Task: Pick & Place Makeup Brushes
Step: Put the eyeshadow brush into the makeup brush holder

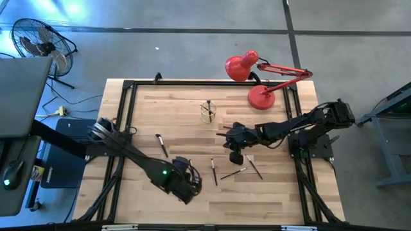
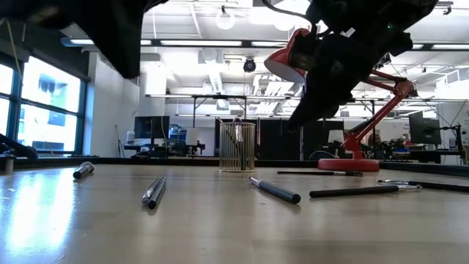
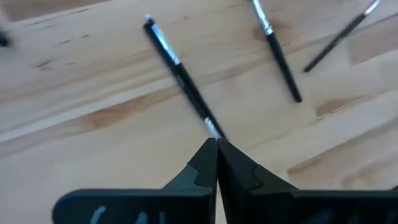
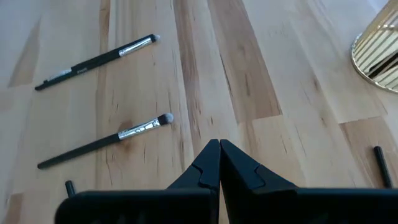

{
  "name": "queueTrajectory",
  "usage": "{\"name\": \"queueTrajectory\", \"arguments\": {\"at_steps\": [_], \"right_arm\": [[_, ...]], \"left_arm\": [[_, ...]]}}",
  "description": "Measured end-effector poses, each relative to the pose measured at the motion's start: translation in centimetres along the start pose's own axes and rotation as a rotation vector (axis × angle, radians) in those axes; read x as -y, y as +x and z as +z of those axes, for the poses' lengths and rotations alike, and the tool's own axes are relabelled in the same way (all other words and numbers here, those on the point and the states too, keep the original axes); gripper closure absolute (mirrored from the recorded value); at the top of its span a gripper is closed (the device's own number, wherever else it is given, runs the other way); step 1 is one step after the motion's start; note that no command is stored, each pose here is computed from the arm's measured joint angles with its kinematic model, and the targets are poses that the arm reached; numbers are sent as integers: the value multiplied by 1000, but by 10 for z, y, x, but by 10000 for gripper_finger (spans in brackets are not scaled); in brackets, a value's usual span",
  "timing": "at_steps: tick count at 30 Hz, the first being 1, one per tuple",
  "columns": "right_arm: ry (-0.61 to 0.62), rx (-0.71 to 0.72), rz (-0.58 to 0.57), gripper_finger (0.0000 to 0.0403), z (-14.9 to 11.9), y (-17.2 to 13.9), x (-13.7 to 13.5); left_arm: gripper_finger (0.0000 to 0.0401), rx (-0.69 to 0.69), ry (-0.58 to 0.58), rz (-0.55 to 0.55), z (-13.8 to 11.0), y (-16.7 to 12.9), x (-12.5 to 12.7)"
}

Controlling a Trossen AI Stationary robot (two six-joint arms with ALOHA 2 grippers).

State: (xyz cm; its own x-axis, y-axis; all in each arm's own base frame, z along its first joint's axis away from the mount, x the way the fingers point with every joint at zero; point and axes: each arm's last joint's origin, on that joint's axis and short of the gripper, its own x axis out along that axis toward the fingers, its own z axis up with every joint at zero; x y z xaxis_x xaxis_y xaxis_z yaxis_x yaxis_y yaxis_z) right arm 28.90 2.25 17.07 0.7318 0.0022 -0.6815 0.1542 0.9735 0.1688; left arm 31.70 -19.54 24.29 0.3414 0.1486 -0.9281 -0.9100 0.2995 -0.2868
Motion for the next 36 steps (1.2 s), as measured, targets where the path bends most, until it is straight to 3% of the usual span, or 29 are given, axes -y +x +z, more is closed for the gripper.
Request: {"name": "queueTrajectory", "arguments": {"at_steps": [3,10,13,20,26,36], "right_arm": [[26,4,0,403,0,0,0],[24,-2,16,403,0,0,-1],[18,-7,24,403,0,0,-1],[-88,-26,82,403,-1,0,-3],[-163,-25,92,403,-1,0,-3],[-237,-32,108,403,-2,0,-3]], "left_arm": [[398,-3,34,70,-3,1,6],[374,-10,-4,-35,-2,13,25],[355,-9,-27,-20,1,19,25],[333,41,-83,1,3,47,31],[333,-79,-150,52,2,74,35],[333,-124,-200,94,4,80,33]]}}
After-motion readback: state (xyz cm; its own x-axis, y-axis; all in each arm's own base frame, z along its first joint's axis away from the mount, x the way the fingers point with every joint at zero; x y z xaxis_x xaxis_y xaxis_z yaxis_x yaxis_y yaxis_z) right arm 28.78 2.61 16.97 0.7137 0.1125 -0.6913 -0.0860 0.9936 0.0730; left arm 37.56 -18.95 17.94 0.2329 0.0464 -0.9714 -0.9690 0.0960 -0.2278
